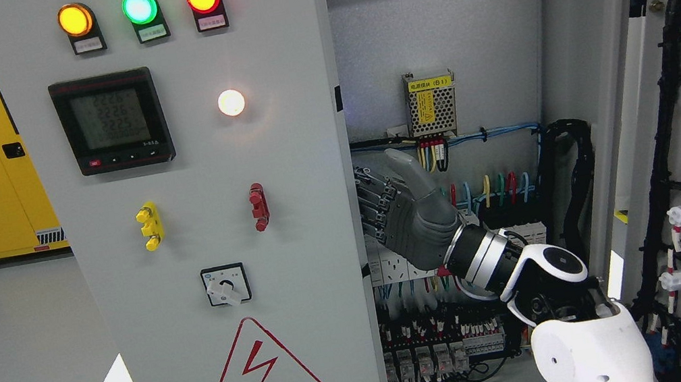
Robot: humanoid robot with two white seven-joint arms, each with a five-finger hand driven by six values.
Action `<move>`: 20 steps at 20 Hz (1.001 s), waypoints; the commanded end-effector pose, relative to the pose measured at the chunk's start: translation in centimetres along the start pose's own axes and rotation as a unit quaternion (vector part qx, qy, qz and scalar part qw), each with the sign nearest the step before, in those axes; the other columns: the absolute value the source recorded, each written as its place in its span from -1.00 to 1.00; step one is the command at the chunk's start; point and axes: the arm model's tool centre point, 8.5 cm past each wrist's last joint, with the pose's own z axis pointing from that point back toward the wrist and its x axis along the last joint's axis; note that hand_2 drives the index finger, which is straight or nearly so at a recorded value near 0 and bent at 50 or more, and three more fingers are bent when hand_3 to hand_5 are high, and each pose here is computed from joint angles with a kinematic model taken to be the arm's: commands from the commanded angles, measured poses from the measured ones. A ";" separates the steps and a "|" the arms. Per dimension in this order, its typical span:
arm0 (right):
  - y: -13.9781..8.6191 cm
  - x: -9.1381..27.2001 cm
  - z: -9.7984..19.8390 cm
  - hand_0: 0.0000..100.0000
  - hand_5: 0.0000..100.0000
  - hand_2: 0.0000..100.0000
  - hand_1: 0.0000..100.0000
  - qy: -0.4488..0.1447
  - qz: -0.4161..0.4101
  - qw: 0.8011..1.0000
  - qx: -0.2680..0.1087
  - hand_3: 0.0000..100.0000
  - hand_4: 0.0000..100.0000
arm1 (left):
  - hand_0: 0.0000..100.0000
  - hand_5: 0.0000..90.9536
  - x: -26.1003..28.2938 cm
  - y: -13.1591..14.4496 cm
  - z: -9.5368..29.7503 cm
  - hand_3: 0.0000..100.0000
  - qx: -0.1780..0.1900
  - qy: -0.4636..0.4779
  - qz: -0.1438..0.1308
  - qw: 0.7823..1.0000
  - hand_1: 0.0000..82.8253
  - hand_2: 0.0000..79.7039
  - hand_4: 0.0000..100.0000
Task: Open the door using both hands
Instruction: 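Hook the right hand fingers behind the inner edge of the indicator-light door, then pull the indicator-light door outward with the right hand, swinging it open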
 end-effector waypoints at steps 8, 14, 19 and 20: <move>1.2 -0.3 -0.7 -0.56 -1.00 -1.00 -1.00 0.014 0.000 0.999 0.031 -1.00 -1.00 | -1.00 -1.00 -0.2 -1.8 -0.2 -1.00 -0.013 0.001 0.002 1.000 -1.00 -1.00 -1.00; 1.3 0.0 -0.7 -0.56 -1.00 -1.00 -1.00 0.010 0.004 0.999 0.033 -1.00 -1.00 | -1.00 -1.00 -0.2 -1.7 -0.2 -1.00 -0.013 0.002 0.002 1.000 -1.00 -1.00 -1.00; 2.1 0.2 -0.2 -0.56 -1.00 -1.00 -1.00 0.004 0.010 0.999 0.038 -1.00 -1.00 | -1.00 -1.00 -0.2 -1.7 -0.2 -1.00 -0.013 0.002 0.002 1.000 -1.00 -1.00 -1.00; 2.2 0.2 -0.1 -0.56 -1.00 -1.00 -1.00 0.004 0.008 0.999 0.039 -1.00 -1.00 | -1.00 -1.00 -0.2 -1.7 -0.2 -1.00 -0.013 0.002 0.002 1.000 -1.00 -1.00 -1.00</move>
